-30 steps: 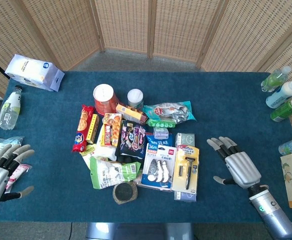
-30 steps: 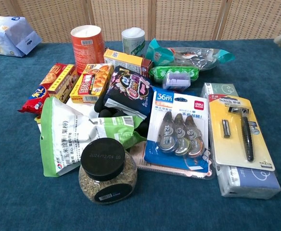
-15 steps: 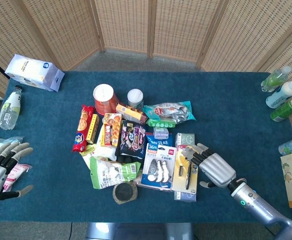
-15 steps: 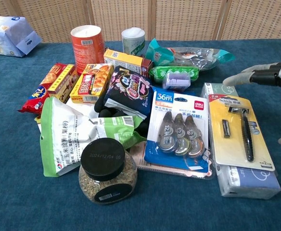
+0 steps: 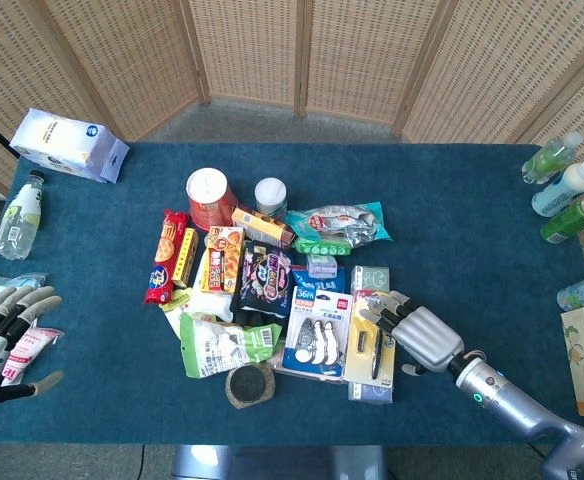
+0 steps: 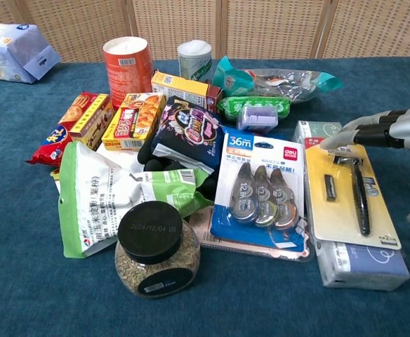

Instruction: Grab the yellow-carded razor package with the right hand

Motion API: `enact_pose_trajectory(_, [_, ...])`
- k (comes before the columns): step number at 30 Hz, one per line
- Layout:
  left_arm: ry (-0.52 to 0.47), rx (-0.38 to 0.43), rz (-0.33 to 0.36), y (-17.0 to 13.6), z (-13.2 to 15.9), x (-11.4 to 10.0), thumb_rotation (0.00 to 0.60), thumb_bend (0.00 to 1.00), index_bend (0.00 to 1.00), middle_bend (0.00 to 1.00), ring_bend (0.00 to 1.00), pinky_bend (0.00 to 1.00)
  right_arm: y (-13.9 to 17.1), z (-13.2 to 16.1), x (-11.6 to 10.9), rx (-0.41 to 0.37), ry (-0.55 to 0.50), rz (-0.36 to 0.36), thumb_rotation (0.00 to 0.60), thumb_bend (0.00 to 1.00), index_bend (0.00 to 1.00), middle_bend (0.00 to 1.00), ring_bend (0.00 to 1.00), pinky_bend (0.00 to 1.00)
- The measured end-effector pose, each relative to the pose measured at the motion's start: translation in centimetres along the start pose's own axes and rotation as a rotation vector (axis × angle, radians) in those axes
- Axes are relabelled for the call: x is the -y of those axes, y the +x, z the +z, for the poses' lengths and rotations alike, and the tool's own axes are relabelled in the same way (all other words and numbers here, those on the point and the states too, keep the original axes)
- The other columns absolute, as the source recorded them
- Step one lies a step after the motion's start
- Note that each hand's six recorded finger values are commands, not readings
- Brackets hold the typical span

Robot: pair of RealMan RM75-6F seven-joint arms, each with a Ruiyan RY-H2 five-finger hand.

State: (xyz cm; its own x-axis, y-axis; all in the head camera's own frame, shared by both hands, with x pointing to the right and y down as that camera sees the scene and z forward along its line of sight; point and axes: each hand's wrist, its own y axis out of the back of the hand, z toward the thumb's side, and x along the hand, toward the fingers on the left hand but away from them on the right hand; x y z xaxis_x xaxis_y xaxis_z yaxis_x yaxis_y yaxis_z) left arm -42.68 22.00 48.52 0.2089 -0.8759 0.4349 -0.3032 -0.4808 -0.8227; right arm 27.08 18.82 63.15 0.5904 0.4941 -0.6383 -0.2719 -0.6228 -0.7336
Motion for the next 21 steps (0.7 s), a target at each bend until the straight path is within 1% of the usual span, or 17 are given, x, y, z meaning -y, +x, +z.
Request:
enact_pose_trajectory(3, [-0.007,-0.005,0.001,-0.1,-0.2,0.0,0.600,0.17,0.16,0.15,0.11,0.00,-0.2,0.0,0.6,-0.003,0.019,0.038,0.600,0.18,0.04,0.02,0.00,0.12])
enact_pose_trajectory(6, [-0.012,-0.011,0.005,-0.2,-0.4,-0.1,0.600,0.17,0.16,0.15,0.11,0.00,-0.5,0.2,1.1,-0.006,0.036,0.071,0.600,0.18,0.13,0.14,0.03,0.19])
enact_pose_trajectory(7, [-0.014,-0.013,0.007,-0.3,-0.5,-0.1,0.600,0.17,0.16,0.15,0.11,0.00,-0.6,0.2,1.3,-0.006,0.035,0.081,0.600,0.19,0.18,0.19,0.07,0.23])
enact_pose_trajectory(9, [-0.017,-0.015,0.010,-0.4,-0.6,-0.2,0.600,0.17,0.16,0.15,0.11,0.00,-0.7,0.3,1.3,-0.006,0.030,0.089,0.600,0.20,0.32,0.35,0.20,0.34])
enact_pose_trajectory(10, [-0.019,-0.016,0.012,-0.4,-0.7,-0.2,0.600,0.17,0.16,0.15,0.11,0.00,-0.9,0.4,1.3,-0.006,0.027,0.089,0.600,0.20,0.36,0.40,0.25,0.38])
enact_pose_trajectory(11, [-0.018,-0.017,0.014,-0.5,-0.7,-0.3,0.600,0.17,0.16,0.15,0.11,0.00,-0.9,0.4,1.2,-0.006,0.025,0.089,0.600,0.20,0.42,0.47,0.33,0.44])
enact_pose_trajectory(12, [-0.018,-0.018,0.016,-0.5,-0.7,-0.4,0.600,0.17,0.16,0.15,0.11,0.00,-0.9,0.4,1.1,-0.005,0.022,0.088,0.600,0.20,0.46,0.52,0.38,0.48])
enact_pose_trajectory(14, [-0.019,-0.018,0.022,-0.5,-0.7,-0.5,0.600,0.17,0.16,0.15,0.11,0.00,-0.9,0.4,1.0,-0.002,0.021,0.089,0.600,0.21,0.50,0.56,0.44,0.52])
enact_pose_trajectory(21, [-0.026,-0.012,0.024,-0.4,-0.8,-0.3,0.600,0.17,0.14,0.14,0.11,0.00,-0.4,0.4,0.3,0.011,0.008,0.085,0.600,0.21,0.54,0.61,0.55,0.60])
